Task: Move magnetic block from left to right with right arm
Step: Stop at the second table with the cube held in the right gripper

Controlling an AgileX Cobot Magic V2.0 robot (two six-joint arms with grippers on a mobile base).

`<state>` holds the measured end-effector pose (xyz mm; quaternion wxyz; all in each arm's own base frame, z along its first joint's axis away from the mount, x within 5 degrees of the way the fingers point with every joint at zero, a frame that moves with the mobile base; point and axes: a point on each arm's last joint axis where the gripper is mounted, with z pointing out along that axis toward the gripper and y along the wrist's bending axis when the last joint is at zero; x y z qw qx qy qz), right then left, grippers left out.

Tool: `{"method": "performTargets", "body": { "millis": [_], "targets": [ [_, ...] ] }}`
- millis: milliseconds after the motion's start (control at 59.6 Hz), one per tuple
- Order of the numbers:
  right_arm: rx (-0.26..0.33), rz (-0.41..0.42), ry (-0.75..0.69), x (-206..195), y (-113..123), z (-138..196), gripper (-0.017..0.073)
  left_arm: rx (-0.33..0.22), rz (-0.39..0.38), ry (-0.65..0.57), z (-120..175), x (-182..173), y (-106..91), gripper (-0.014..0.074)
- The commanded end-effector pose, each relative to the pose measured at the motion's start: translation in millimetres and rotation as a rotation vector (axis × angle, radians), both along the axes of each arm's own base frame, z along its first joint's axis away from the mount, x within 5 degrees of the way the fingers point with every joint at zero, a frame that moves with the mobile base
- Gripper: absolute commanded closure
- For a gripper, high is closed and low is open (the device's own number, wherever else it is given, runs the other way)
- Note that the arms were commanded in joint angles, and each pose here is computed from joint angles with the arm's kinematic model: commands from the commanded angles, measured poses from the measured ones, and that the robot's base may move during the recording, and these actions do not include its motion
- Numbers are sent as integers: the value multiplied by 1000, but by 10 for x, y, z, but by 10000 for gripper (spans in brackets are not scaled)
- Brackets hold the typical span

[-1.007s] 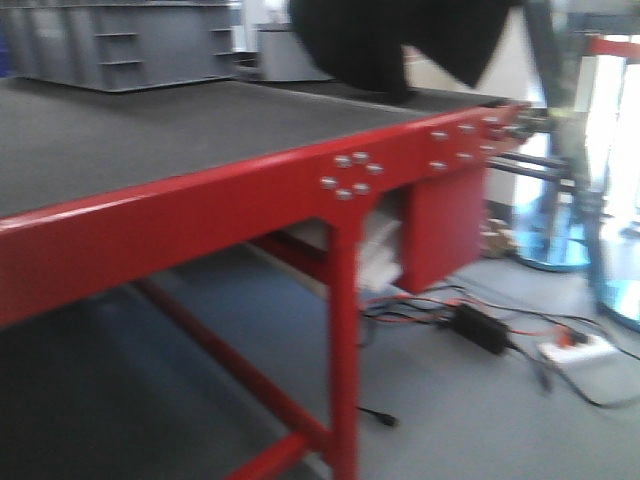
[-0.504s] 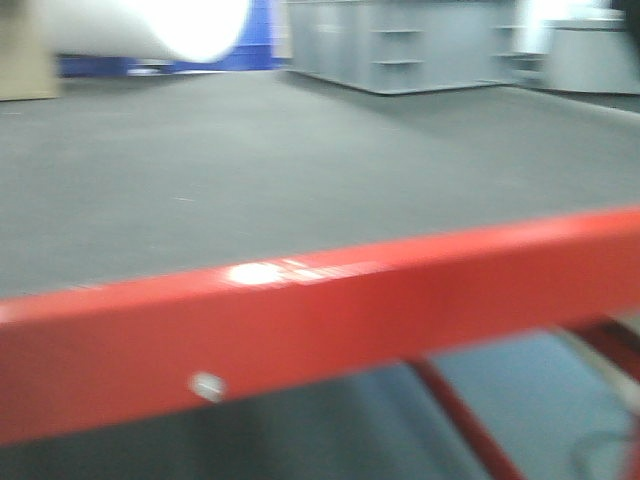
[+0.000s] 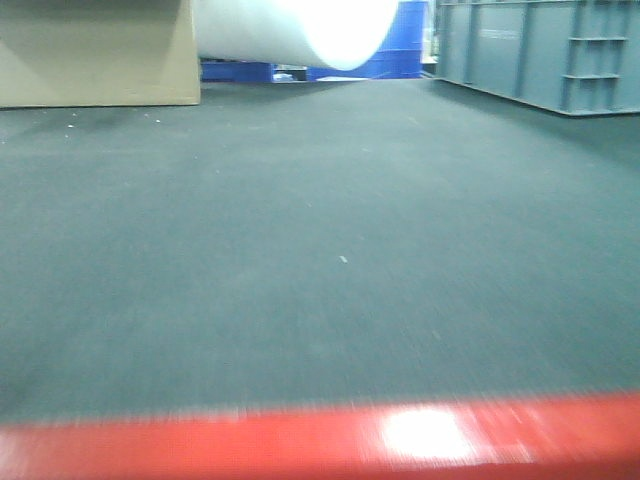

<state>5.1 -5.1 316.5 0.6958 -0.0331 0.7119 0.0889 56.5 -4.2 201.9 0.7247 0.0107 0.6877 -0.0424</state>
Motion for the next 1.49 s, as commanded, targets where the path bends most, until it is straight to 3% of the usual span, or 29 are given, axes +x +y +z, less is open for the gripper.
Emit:
{"method": "performTargets", "body": {
  "millis": [0, 1175, 1377, 1477],
  "targets": [
    [4, 0, -108, -21, 1, 171, 344, -11, 2, -92, 54, -14, 2, 710],
    [4, 0, -108, -21, 1, 171, 344, -11, 2, -92, 54, -14, 2, 710],
    [52, 32, -123, 30, 41, 250, 344, -11, 2, -92, 54, -14, 2, 710],
    [-5, 38, -68, 208, 90, 392, 344, -11, 2, -92, 54, -14, 2, 709]
  ]
}}
